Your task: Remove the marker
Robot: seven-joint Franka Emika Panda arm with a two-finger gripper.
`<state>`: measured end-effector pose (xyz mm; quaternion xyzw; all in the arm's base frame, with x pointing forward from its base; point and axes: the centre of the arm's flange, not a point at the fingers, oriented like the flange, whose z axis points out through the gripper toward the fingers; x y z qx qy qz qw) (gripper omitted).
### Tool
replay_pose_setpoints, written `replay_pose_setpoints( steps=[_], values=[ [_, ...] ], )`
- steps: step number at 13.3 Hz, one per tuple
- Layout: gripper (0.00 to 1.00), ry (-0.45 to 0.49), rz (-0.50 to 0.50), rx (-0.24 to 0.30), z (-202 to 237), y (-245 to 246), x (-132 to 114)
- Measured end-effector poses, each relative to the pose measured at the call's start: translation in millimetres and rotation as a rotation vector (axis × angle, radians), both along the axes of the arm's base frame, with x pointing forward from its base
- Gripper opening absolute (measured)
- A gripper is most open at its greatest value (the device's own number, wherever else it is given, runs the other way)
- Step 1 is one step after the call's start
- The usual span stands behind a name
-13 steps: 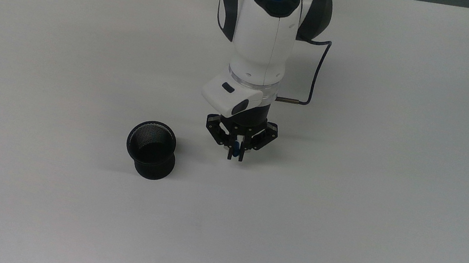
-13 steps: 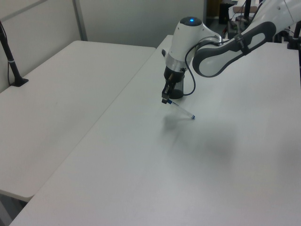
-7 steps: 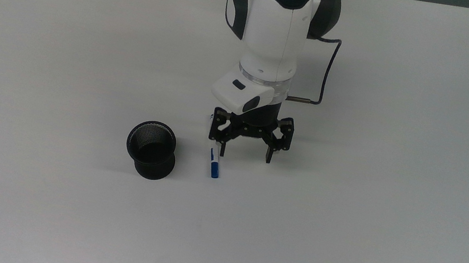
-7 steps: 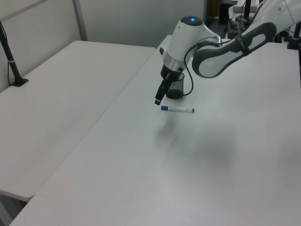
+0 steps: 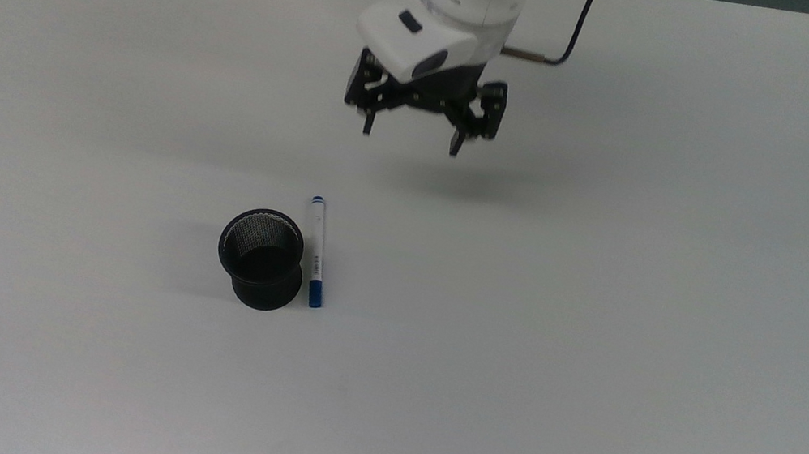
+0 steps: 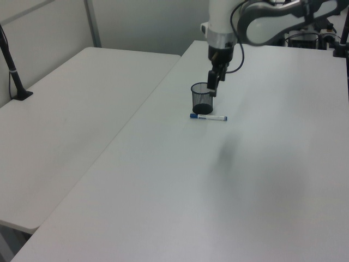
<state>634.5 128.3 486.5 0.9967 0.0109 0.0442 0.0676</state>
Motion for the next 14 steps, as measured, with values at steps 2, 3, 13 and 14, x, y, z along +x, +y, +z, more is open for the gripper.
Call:
replay_pose_setpoints(
  steps=[2, 3, 13, 14],
  values=[
    [1.0, 0.074, 0.013, 0.002, 22.9, -5.8, -21.0],
    [1.0, 0.107, 0.038, 0.019, 37.0, -11.1, -32.1],
    [1.0, 0.149, 0.004, 0.122, 112.3, -102.6, -85.8],
    [1.0, 0.149, 0.004, 0.122, 111.9, -102.6, -85.9]
  ],
)
